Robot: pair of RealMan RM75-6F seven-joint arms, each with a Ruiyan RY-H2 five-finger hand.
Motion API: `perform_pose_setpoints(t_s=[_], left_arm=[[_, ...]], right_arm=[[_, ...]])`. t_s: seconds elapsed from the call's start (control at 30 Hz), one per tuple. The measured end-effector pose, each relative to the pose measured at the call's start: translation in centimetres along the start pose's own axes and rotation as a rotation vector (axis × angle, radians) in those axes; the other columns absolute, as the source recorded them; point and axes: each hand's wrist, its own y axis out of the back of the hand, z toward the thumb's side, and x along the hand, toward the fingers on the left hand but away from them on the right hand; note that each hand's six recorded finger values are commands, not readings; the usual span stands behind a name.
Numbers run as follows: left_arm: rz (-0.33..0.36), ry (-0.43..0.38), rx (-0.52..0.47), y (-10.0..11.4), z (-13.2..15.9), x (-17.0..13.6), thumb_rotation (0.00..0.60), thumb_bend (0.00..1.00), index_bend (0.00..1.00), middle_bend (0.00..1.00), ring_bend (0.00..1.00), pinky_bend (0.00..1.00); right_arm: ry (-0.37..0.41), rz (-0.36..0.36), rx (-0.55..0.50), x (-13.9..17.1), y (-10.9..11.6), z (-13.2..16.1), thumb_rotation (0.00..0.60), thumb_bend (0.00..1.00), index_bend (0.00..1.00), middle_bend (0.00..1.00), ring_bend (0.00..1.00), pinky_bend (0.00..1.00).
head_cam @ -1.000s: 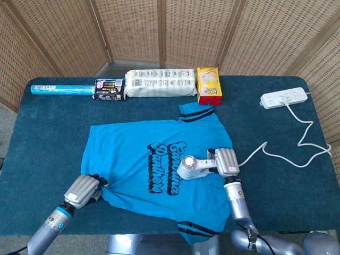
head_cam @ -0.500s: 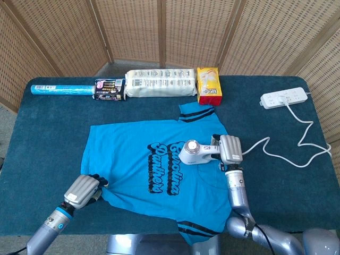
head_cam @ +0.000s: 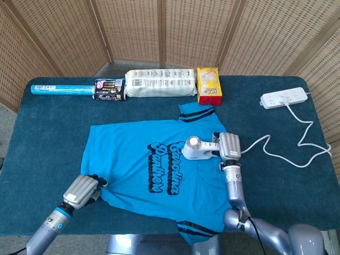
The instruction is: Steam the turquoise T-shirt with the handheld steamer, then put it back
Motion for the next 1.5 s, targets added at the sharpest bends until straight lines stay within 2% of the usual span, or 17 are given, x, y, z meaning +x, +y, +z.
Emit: perform_pose_setpoints(t_s=[0.5, 1.0, 1.27, 1.5], left_arm=[[0.007, -0.006, -0.002, 0.1, 0.1, 0.0, 0.6, 0.54, 0.56, 0.55, 0.45, 0.56], [0.011, -0.019, -0.001, 0.2, 0.5, 0.0, 0.6, 0.54, 0.56, 0.55, 0.45, 0.56], [0.013, -0.019, 0.001, 0.3, 0.5, -0.1, 0.6, 0.54, 0.56, 0.55, 0.45, 0.56], [0.011, -0.018, 0.003, 0.2, 0.5, -0.2, 0.6, 0.54, 0.56, 0.55, 0.45, 0.56]], right_arm=[[0.056, 0.027, -0.029, 2.9, -0.8, 0.2, 0.6, 0.33, 0.76, 0.77, 0.81, 0.73], [0.081, 0.025, -0.066, 6.4, 0.0, -0.5, 0.6, 0.33, 0.76, 0.77, 0.81, 0.73], [0.084, 0.026, -0.062, 6.4, -0.2, -0.3, 0.6, 0.33, 0.76, 0.77, 0.81, 0.73], [0.124, 0.025, -0.061, 6.2, -0.6, 1.4, 0.6, 0.33, 0.76, 0.77, 0.81, 0.73]])
